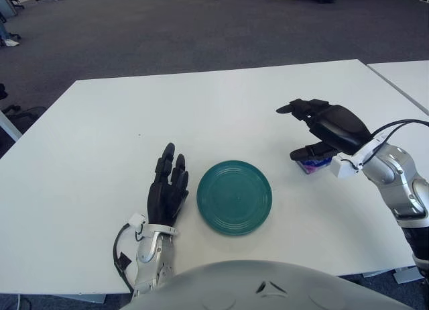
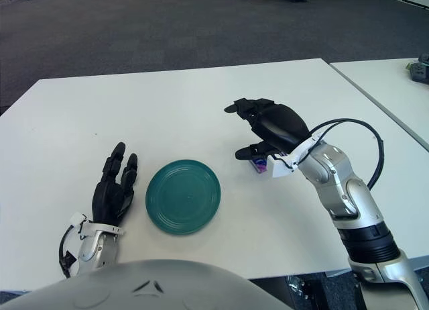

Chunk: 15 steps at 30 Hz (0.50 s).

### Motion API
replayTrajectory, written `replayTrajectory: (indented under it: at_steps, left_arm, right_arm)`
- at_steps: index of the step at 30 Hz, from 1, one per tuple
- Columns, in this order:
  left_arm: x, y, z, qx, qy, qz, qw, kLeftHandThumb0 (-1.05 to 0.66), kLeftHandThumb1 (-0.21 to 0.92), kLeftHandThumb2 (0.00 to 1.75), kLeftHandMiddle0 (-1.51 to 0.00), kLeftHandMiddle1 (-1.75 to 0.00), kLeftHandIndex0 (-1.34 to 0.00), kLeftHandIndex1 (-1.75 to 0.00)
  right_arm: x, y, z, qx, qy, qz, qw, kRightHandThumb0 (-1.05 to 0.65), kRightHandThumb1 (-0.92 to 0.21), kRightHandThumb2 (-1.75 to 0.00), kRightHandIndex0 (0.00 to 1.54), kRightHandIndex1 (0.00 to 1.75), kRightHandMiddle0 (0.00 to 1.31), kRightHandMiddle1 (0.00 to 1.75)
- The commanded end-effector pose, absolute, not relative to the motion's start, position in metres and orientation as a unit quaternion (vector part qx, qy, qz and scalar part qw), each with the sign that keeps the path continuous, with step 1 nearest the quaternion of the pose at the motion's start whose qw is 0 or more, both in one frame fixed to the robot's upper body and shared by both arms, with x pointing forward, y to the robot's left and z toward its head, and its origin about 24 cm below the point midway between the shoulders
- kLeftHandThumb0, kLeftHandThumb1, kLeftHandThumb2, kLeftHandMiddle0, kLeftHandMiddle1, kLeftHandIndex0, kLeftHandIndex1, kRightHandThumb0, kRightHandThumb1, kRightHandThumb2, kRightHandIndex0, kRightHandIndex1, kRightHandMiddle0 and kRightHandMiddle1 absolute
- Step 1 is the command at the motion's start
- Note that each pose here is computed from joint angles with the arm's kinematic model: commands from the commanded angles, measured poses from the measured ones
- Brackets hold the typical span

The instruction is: Put the gum into the plate.

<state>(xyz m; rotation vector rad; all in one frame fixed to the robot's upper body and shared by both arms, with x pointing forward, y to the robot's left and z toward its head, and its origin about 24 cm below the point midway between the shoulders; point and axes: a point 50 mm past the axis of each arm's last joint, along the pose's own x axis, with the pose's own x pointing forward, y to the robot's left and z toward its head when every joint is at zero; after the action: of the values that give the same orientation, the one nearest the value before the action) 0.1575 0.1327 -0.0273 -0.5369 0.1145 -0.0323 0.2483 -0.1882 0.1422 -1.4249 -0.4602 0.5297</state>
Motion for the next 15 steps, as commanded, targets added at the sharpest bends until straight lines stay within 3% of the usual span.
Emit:
replayTrajectory:
  at_steps: [1, 15]
  left_arm:
    - [0.149, 0.123, -0.045, -0.284, 0.106, -0.003, 0.953, -0.83, 0.92, 0.18, 0.0, 0.0, 0.0, -0.19]
    - [0.149, 0.127, -0.046, -0.271, 0.104, -0.007, 0.957, -0.87, 0.92, 0.2, 0.0, 0.0, 0.0, -0.23]
  right_arm:
    - [0.256, -0.202, 0.142, -0.658, -0.182, 0.251, 0.686, -0.91, -0.92, -0.49, 0.3, 0.0, 0.0, 0.8]
    - [0.274, -0.232, 0.119, -0.679, -0.112, 0.317, 0.652, -0.87, -0.92, -0.54, 0.26, 0.0, 0.0, 0.67]
